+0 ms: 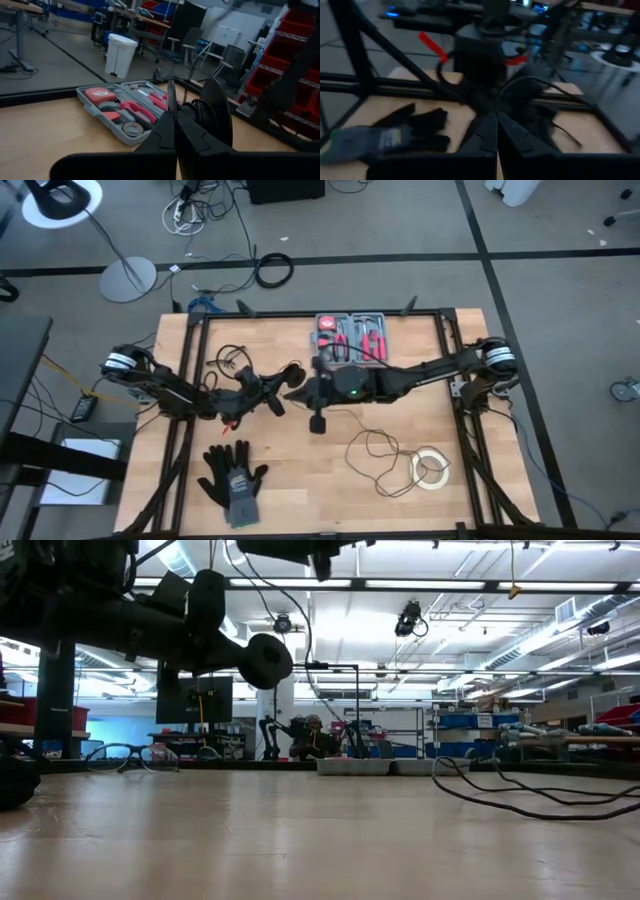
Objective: Coil cords
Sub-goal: Coil the black wire onto the black spool
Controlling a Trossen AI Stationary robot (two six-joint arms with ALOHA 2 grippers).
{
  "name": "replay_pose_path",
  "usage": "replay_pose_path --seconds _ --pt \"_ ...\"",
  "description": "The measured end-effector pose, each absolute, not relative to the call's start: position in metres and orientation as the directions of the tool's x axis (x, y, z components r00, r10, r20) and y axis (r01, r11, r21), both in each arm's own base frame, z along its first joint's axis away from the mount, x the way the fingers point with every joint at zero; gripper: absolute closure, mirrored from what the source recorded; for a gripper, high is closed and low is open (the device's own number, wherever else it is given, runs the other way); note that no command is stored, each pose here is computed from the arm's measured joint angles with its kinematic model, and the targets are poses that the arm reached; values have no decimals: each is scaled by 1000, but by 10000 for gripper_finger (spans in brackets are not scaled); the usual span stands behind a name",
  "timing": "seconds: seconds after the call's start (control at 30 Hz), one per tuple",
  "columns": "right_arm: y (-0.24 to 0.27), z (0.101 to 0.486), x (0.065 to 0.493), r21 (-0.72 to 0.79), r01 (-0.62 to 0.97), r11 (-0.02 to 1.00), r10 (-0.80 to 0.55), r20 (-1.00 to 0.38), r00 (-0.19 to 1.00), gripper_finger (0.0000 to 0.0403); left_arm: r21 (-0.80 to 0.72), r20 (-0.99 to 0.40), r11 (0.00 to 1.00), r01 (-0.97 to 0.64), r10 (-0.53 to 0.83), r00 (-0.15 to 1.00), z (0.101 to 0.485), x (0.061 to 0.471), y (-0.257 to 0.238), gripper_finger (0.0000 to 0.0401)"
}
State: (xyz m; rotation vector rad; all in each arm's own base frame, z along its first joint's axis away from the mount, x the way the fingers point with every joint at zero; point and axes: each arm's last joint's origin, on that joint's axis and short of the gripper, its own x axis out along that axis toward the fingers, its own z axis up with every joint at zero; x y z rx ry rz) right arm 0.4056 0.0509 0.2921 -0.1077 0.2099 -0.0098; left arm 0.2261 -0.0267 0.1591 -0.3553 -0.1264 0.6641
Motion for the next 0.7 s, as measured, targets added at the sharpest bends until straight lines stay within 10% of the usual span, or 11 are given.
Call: replay_pose_path --seconds 0.7 --pt "40 256 409 -55 44 998 -63 -425 903 403 -447 96 770 -456 548 831 171 227 -26 401"
